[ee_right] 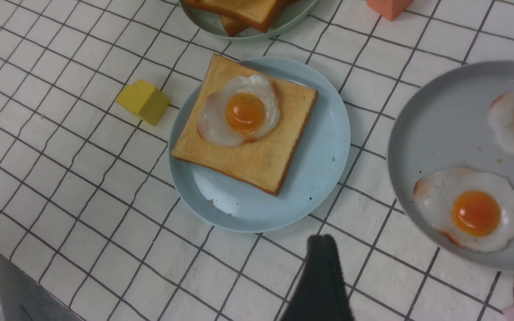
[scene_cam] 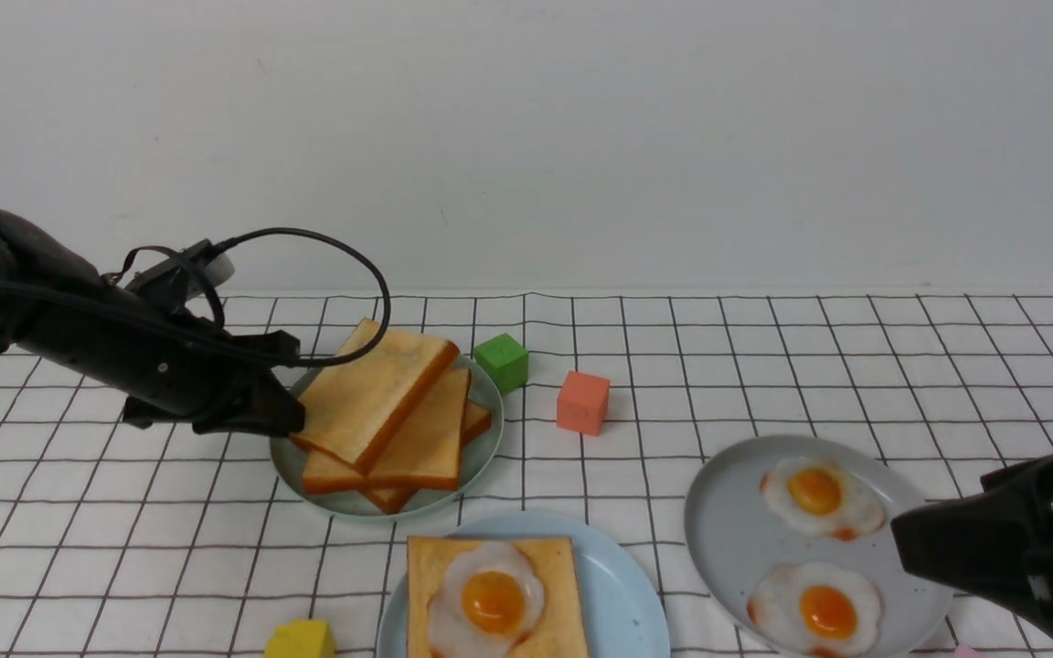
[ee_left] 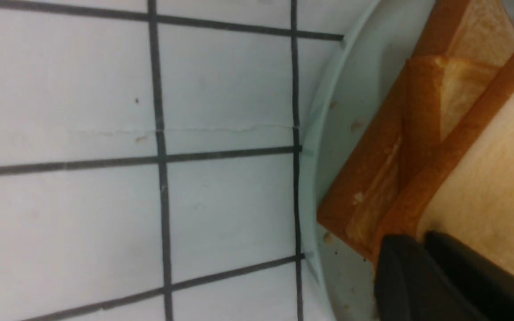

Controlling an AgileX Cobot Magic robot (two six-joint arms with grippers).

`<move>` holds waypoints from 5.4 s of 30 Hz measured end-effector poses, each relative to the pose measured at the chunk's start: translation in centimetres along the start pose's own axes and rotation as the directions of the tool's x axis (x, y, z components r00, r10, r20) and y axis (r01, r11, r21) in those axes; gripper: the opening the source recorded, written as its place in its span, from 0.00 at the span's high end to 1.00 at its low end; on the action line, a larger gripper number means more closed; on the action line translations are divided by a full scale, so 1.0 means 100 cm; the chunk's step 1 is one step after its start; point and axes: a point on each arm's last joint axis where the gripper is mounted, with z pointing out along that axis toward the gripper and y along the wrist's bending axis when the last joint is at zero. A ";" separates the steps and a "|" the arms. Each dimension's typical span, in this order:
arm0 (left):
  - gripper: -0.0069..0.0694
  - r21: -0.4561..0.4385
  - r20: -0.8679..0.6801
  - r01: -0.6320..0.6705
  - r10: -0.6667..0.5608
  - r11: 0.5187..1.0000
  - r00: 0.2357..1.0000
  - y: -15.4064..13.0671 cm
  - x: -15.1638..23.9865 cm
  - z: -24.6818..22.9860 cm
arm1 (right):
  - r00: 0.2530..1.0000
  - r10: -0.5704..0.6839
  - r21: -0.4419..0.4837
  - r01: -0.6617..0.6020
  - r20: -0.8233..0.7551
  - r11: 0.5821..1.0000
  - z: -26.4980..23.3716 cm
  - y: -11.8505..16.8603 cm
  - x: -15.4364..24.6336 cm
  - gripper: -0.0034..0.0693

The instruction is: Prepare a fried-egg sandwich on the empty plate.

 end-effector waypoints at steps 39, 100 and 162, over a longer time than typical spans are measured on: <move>0.67 0.051 -0.220 -0.699 0.691 0.713 0.688 -0.125 0.094 0.011 | 0.998 0.008 0.005 -0.007 -0.060 1.000 0.007 -0.003 0.014 0.37; 0.93 -0.091 0.771 -0.214 0.204 0.973 0.603 -0.068 0.289 -0.256 | 0.701 -0.114 0.115 0.046 0.704 0.992 -0.021 -0.027 0.117 0.94; 0.88 -0.298 0.741 0.029 0.212 0.954 0.637 0.006 0.318 -0.147 | 0.795 -0.211 0.511 -0.140 0.569 0.848 -0.022 -0.050 0.156 0.87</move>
